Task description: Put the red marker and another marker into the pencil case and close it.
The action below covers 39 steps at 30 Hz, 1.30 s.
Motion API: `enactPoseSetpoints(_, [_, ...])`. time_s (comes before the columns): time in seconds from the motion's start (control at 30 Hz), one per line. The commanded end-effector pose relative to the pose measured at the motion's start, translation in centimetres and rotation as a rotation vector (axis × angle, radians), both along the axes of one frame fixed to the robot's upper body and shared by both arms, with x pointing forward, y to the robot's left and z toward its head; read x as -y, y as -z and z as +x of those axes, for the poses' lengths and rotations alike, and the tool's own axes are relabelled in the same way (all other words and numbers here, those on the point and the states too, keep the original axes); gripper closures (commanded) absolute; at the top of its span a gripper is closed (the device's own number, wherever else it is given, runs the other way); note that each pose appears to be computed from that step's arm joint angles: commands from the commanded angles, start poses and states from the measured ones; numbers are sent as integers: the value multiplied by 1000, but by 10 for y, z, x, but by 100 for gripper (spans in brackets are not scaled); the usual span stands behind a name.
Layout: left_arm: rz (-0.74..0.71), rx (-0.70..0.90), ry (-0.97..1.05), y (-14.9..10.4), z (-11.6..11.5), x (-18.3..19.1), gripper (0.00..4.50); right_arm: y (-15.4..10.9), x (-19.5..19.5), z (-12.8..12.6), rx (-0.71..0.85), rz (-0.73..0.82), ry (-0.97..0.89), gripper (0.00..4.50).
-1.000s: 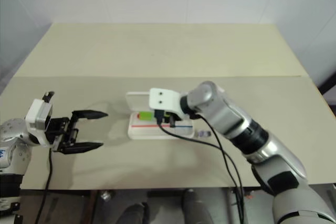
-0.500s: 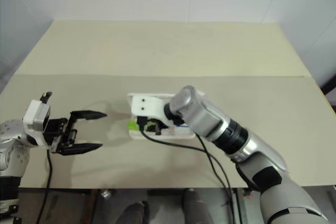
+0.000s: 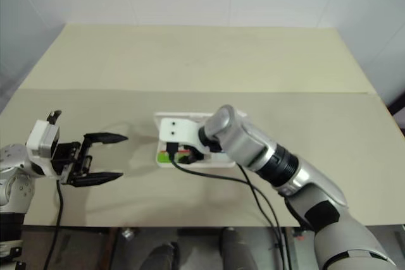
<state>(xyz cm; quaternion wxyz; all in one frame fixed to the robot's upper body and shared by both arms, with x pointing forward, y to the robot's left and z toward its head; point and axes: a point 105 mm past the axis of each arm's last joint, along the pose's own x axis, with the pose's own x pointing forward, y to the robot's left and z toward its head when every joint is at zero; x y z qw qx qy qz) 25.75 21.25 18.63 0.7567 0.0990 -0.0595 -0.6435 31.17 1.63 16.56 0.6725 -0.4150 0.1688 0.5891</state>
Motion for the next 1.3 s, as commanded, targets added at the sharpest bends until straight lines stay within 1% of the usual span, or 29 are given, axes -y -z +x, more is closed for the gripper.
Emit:
enactPoseSetpoints(0.03, [-18,53,1,-12,-3,-2,0,-11,-4,-9,30,3,-40,57])
enactPoseSetpoints(0.07, [-17,53,1,-11,-3,-2,0,-11,-4,-10,26,3,-40,14])
enactPoseSetpoints(0.1, [-18,54,2,-11,-3,-1,0,-11,-4,-13,22,5,-42,2])
enactPoseSetpoints(0.27, [-31,56,24,-11,-2,4,0,-17,5,-21,-8,37,-13,2])
enactPoseSetpoints(0.37, [-44,54,48,-11,-2,9,0,-15,20,-32,-78,46,40,2])
enactPoseSetpoints(0.43, [-50,49,64,-10,-2,13,0,-14,33,-39,-149,67,121,2])
enactPoseSetpoints(0.53, [-57,44,79,-9,0,15,0,-15,48,-45,-186,102,221,2])
enactPoseSetpoints(0.63, [-62,37,102,-8,4,19,0,-24,63,-45,-186,155,307,2])
enactPoseSetpoints(0.77, [-71,35,137,-8,9,26,0,-31,84,-47,-160,166,345,2])
enactPoseSetpoints(0.9, [-78,35,173,-9,12,31,0,-23,126,-52,-109,27,356,2])
enactPoseSetpoints(0.97, [-79,35,181,-9,13,31,0,-21,138,-51,-96,-13,358,2])
enactPoseSetpoints(1.1, [-86,35,222,-9,12,37,0,-12,167,-41,-53,-118,356,2])
enactPoseSetpoints(1.17, [-88,32,241,-9,12,40,0,-9,172,-37,-42,-135,340,2])
enactPoseSetpoints(1.3, [-92,26,303,-7,7,56,0,-5,165,-19,-15,-125,270,2])
